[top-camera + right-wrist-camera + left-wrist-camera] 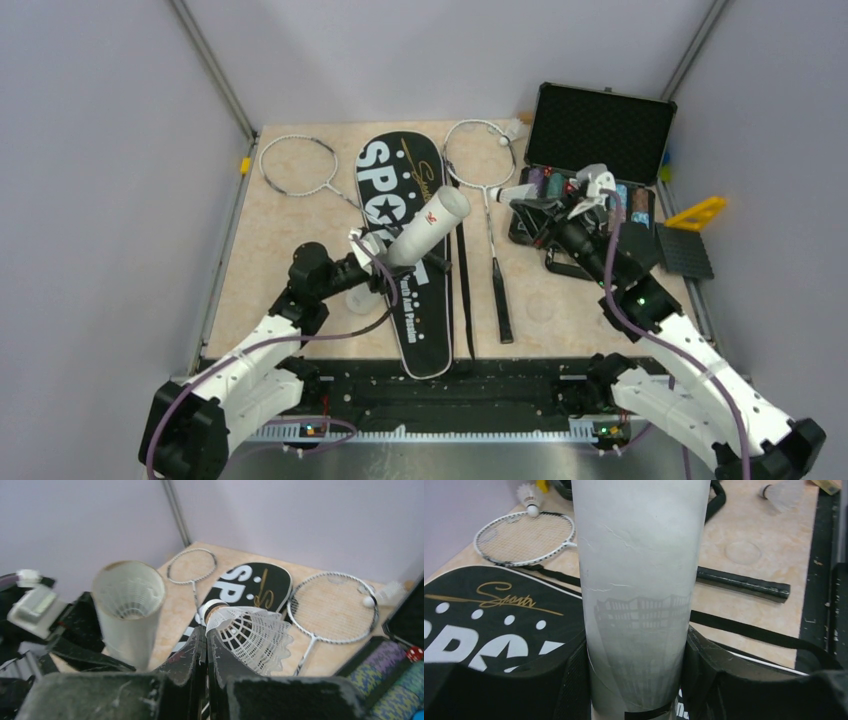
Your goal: Pack up the badminton gear
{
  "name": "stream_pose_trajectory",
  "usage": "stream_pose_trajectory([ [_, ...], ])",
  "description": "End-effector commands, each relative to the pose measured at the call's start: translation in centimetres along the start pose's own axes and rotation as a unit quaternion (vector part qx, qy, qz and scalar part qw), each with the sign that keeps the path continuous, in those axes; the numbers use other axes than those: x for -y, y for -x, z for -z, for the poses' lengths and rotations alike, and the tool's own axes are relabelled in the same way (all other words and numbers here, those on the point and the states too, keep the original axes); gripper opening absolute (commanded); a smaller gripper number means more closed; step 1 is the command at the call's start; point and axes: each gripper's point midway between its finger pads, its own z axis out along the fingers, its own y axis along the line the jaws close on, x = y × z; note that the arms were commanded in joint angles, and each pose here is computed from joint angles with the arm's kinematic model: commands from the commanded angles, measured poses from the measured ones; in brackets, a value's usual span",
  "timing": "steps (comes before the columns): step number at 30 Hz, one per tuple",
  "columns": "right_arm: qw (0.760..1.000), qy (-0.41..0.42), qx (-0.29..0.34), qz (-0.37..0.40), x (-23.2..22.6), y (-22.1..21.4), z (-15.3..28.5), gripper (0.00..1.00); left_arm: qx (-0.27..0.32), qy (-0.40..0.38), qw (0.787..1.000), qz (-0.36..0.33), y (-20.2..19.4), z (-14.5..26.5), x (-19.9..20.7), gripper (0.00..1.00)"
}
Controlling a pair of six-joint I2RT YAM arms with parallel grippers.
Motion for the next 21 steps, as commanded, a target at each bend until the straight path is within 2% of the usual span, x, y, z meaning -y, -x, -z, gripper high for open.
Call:
stream_pose_trajectory([
  [1, 0.994, 0.099, 0.023, 0.024, -3.9, 1.9, 2.4, 0.01, 0.019, -0.074, 0.996, -0.039, 2.1, -0.6, 1.6, 0.22],
  [6, 0.986, 0.157, 0.016, 0.051, -6.1, 3.2, 3.9, 0.01, 0.004, -0.105, 0.994, -0.032, 1.6, -0.9, 2.3, 0.22],
  [13, 0.968, 0.227, -0.087, 0.060, -7.8, 0.1, 3.1, 0.00, -0.008, -0.119, 0.992, -0.034, 1.1, -1.0, 2.7, 0.22],
  [21, 0.942, 0.306, -0.124, 0.052, -9.8, -1.1, 2.1, 0.00, -0.013, -0.165, 0.985, -0.048, 0.8, -0.5, 4.4, 0.22],
])
